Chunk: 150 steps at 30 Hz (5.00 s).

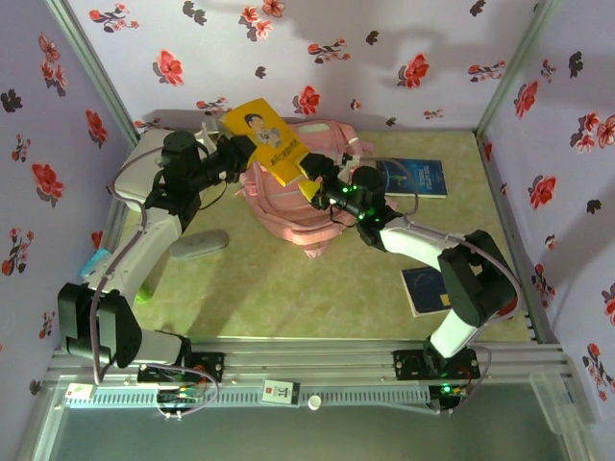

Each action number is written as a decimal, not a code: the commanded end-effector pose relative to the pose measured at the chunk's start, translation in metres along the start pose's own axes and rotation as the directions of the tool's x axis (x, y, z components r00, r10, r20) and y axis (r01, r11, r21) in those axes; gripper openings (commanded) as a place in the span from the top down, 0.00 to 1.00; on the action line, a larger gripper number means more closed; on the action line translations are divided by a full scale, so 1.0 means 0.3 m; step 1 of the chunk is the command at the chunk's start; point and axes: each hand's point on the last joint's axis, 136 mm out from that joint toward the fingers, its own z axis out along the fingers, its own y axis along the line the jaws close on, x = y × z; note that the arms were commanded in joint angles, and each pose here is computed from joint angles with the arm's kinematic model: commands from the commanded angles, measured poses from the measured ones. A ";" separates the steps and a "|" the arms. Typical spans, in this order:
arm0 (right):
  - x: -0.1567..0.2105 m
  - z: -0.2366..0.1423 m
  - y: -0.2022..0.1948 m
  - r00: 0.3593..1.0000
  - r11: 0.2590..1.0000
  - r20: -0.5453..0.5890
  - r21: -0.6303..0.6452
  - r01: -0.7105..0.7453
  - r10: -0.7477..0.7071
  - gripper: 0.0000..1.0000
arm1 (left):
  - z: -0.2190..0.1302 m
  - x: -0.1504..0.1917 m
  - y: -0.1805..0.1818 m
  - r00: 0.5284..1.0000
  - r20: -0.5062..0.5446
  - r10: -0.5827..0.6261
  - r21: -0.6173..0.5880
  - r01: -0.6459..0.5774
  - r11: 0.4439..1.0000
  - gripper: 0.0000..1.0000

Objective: Pack books, pencil case, and school supplies into a backpack

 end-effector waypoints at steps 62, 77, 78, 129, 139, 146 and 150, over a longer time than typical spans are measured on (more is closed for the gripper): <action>-0.257 -0.757 -0.081 0.759 0.656 0.257 0.701 0.279 -0.598 0.90 | 0.354 0.349 0.611 0.073 -0.754 0.653 0.095 -0.971 0.219 0.16; -0.244 -0.775 -0.110 0.784 0.683 0.283 0.692 0.232 -0.553 0.89 | 0.416 0.335 0.808 -0.142 -0.853 0.502 0.191 -0.980 0.048 0.31; -0.244 -0.774 -0.107 0.784 0.687 0.286 0.689 0.231 -0.551 0.89 | 0.416 0.336 0.807 -0.154 -0.853 0.500 0.199 -0.979 0.038 0.30; -0.171 -0.860 0.019 0.760 0.753 0.338 0.593 0.286 -0.555 0.84 | 0.408 0.180 0.088 0.194 -0.470 0.861 -0.136 -0.980 0.146 1.00; -0.122 -0.654 -0.077 0.893 0.909 0.331 0.382 0.168 -0.305 0.84 | 0.332 0.137 -0.140 0.275 -0.325 0.905 -0.172 -0.958 0.230 1.00; -0.110 -0.472 -0.018 0.907 0.936 0.300 0.283 0.211 -0.295 0.85 | 0.292 0.137 -0.195 0.312 -0.286 0.906 -0.172 -0.947 0.272 1.00; -0.144 -0.381 -0.059 0.889 0.927 0.342 0.318 0.196 -0.305 0.86 | 0.290 0.133 -0.204 0.337 -0.277 0.900 -0.180 -0.938 0.296 1.00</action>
